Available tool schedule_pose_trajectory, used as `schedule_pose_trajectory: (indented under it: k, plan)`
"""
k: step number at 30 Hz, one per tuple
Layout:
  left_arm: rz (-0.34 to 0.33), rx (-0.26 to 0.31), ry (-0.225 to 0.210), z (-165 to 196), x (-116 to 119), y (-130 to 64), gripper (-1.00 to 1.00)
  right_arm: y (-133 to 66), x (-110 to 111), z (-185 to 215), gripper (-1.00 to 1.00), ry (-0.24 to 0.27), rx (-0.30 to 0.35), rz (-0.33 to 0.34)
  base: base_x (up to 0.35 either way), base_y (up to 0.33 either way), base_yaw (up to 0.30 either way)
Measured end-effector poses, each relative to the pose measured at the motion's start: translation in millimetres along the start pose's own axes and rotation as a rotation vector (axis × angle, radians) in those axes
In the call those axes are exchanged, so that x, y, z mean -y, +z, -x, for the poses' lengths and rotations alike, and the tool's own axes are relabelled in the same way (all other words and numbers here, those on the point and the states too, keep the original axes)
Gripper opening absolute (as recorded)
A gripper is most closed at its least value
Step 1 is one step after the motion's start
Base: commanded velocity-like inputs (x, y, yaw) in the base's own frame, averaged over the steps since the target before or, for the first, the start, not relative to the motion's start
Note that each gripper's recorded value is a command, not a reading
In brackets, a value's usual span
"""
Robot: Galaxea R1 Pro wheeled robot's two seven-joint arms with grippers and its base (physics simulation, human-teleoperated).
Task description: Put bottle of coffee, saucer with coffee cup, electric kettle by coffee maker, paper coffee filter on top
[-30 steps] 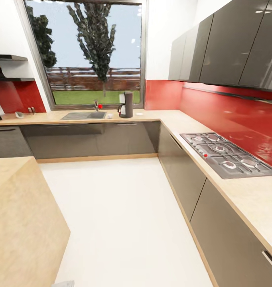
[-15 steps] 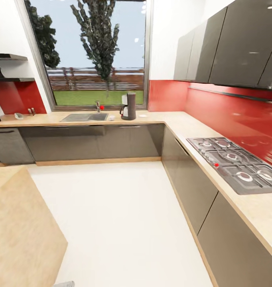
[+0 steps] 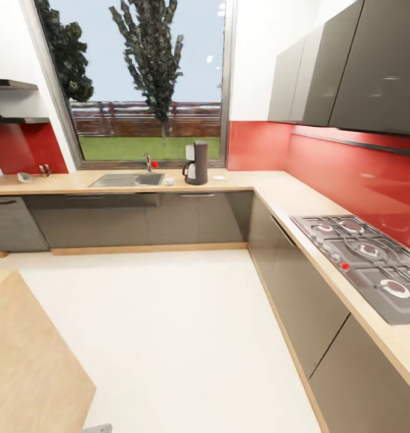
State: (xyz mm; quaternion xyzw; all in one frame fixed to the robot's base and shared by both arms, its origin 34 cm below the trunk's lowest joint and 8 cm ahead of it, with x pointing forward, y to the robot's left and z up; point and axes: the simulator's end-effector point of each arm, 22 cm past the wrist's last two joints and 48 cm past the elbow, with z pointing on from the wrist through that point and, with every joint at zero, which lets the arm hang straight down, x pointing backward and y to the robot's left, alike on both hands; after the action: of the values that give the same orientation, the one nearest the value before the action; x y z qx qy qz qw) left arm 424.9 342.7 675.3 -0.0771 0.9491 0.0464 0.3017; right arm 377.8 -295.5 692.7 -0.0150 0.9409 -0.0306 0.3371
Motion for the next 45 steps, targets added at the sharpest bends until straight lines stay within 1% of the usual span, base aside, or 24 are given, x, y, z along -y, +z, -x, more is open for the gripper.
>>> schedule_pose_trajectory:
  k: [38,45]
  plan:
    - [-0.001,0.001,0.001,0.3,0.3,0.0,1.00,0.1,-0.4,0.5,1.00,0.002,0.001,0.000,0.335,0.000,0.010]
    - [0.000,0.001,0.000,0.2,0.3,0.0,1.00,0.1,-0.4,1.0,1.00,0.002,0.002,0.000,0.335,0.000,0.157]
